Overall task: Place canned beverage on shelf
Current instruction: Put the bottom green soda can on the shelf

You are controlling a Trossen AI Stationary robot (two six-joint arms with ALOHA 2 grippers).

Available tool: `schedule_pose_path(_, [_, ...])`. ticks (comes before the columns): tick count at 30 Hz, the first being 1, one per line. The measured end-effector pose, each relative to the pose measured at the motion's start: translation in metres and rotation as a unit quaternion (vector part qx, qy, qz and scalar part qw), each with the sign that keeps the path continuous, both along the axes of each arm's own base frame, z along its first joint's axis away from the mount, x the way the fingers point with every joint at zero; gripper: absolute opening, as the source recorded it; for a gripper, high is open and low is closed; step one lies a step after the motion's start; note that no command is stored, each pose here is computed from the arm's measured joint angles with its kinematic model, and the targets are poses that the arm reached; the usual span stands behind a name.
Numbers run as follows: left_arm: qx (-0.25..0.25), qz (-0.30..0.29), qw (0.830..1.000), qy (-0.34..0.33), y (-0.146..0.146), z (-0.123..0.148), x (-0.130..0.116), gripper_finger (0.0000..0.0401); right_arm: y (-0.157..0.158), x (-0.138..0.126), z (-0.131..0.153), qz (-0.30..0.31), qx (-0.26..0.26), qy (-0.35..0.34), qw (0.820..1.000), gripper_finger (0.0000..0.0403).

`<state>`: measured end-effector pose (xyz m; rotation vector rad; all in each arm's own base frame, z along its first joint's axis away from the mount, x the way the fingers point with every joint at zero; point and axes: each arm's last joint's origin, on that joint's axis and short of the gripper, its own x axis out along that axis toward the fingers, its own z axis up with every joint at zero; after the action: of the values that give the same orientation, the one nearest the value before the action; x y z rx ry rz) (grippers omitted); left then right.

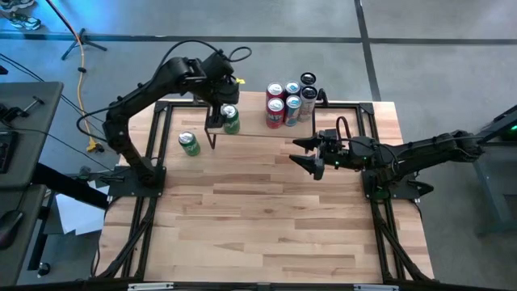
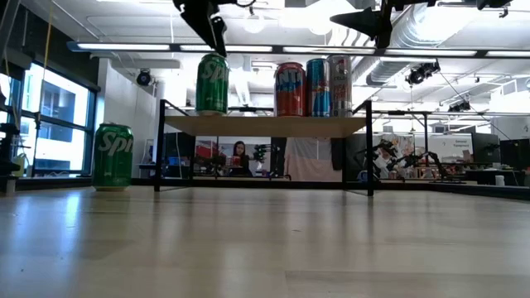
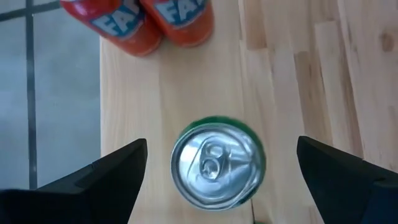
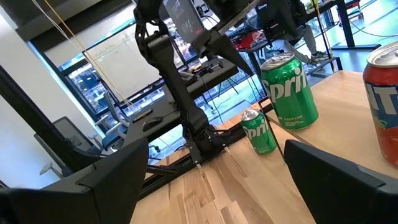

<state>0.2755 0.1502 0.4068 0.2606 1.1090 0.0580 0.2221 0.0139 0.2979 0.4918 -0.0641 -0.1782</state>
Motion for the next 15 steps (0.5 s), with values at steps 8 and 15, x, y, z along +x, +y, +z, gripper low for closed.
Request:
schedule_pose_path(8, [-0.048,0.09,0.994,-0.045,-0.011,0.006,0.004,0.0368,0.0,0.0,0.0,0.0,0.0,0.0,1.0,0.036])
schedule_pose_path(15, [-0.084,0.224,0.969,-0.063,-0.013,0.006,0.005,0.0368,-0.003,0.0,0.0,-0.007,0.0,0.0,1.0,0.036])
